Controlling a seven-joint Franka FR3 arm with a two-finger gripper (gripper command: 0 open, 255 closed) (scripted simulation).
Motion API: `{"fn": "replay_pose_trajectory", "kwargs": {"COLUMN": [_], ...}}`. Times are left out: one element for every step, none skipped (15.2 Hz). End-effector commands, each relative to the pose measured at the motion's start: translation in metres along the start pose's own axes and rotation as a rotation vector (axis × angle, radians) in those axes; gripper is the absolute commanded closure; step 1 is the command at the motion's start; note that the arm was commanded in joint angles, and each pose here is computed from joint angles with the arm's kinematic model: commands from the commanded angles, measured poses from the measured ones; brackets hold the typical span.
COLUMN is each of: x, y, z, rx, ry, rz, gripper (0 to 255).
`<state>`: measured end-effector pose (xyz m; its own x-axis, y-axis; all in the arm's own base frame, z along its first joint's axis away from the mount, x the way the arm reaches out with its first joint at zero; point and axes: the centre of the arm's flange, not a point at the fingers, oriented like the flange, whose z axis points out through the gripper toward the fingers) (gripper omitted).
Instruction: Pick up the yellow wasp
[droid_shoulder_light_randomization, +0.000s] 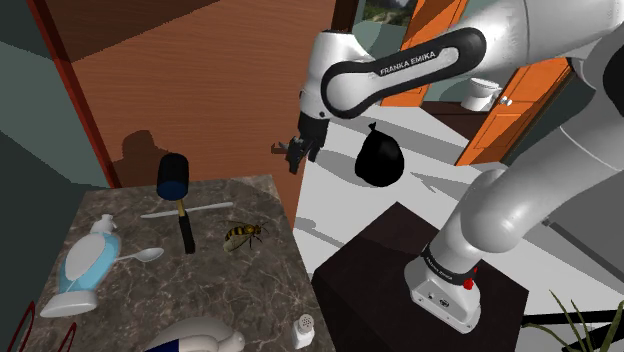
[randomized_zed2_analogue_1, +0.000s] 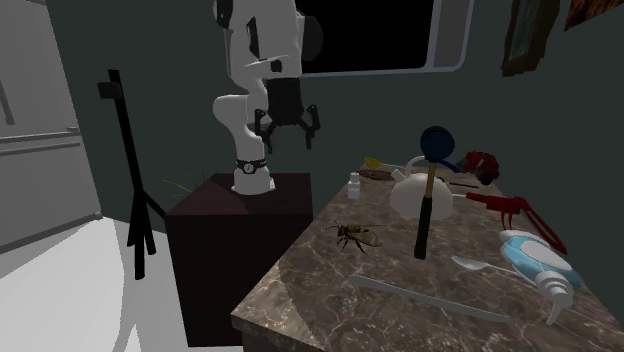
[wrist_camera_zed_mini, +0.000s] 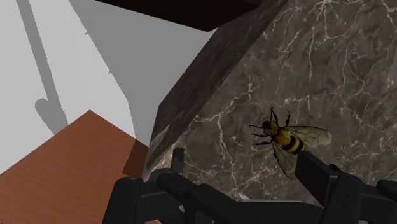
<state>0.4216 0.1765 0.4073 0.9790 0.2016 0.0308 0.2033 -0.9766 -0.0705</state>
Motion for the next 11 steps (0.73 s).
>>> {"fn": "replay_pose_trajectory", "kwargs": {"x": [0.012, 0.018, 0.024, 0.029, 0.035, 0.041, 0.046, 0.052, 0.058, 0.063, 0.068], "y": [-0.014, -0.021, -0.028, -0.036, -0.043, -0.050, -0.058, -0.065, -0.073, -0.080, -0.088], "z": [0.018, 0.027, 0.037, 0.046, 0.055, 0.065, 0.074, 0.083, 0.093, 0.102, 0.111], "rx": [0.006, 0.008, 0.011, 0.013, 0.015, 0.018, 0.020, 0.023, 0.025, 0.028, 0.030], "ry": [-0.005, -0.008, -0.011, -0.014, -0.017, -0.020, -0.023, -0.026, -0.029, -0.032, -0.035], "rz": [-0.009, -0.014, -0.019, -0.024, -0.028, -0.033, -0.038, -0.042, -0.047, -0.052, -0.057], "gripper": [0, 0, 0, 0, 0, 0, 0, 0, 0, 0, 0]}}
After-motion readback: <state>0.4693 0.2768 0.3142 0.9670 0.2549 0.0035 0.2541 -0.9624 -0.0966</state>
